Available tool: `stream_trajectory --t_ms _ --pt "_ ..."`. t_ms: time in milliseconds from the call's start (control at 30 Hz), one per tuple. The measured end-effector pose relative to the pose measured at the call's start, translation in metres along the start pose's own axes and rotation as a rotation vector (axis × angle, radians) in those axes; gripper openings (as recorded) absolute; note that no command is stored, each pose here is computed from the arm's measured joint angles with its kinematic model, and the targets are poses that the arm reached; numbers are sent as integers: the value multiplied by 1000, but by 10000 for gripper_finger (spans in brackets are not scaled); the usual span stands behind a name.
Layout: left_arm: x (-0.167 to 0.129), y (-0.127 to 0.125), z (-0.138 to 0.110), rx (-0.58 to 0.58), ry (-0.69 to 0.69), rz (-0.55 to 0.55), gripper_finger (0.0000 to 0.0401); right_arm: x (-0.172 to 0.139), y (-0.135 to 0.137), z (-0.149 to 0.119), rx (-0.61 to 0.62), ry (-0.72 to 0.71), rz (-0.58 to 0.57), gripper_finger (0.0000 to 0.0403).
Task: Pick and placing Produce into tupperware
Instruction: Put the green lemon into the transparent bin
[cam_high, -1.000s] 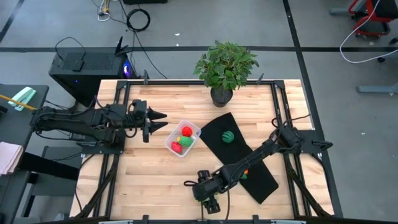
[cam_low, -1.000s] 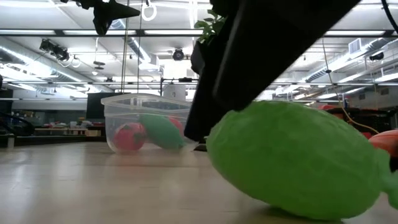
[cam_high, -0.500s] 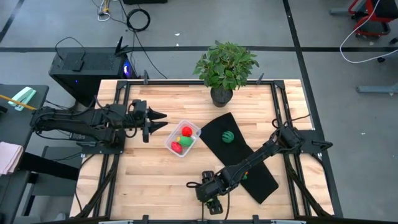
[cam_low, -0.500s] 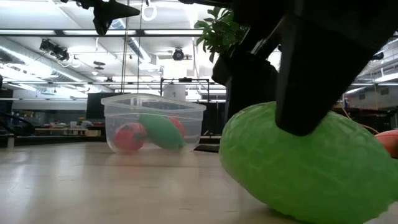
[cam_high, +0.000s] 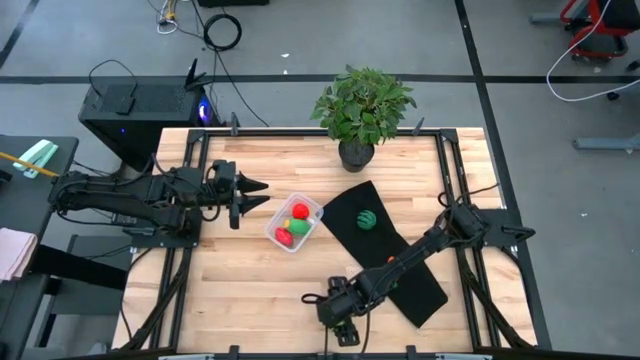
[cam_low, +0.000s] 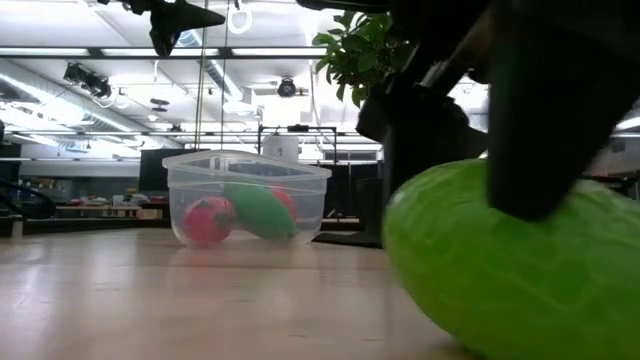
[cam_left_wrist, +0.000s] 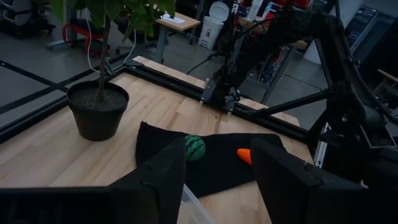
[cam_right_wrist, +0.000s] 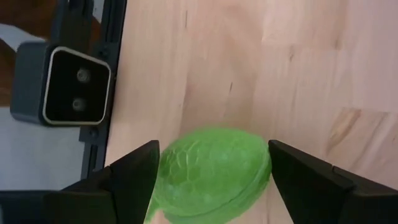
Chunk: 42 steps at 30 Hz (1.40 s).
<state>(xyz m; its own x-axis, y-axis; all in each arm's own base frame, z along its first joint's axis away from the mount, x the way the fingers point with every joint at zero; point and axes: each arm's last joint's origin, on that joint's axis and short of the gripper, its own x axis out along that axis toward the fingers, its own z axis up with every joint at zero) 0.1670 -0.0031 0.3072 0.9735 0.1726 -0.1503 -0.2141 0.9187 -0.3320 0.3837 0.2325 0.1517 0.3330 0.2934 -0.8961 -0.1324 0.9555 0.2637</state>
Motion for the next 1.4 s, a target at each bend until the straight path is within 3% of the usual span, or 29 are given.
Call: stream_trajectory --t_ms 300,1400 --pt "0 0 0 0 -1 -1 182 7 0 -13 -34 57 6 297" --pt "0 0 0 8 -1 0 178 3 -10 -11 -134 108 -25 250"
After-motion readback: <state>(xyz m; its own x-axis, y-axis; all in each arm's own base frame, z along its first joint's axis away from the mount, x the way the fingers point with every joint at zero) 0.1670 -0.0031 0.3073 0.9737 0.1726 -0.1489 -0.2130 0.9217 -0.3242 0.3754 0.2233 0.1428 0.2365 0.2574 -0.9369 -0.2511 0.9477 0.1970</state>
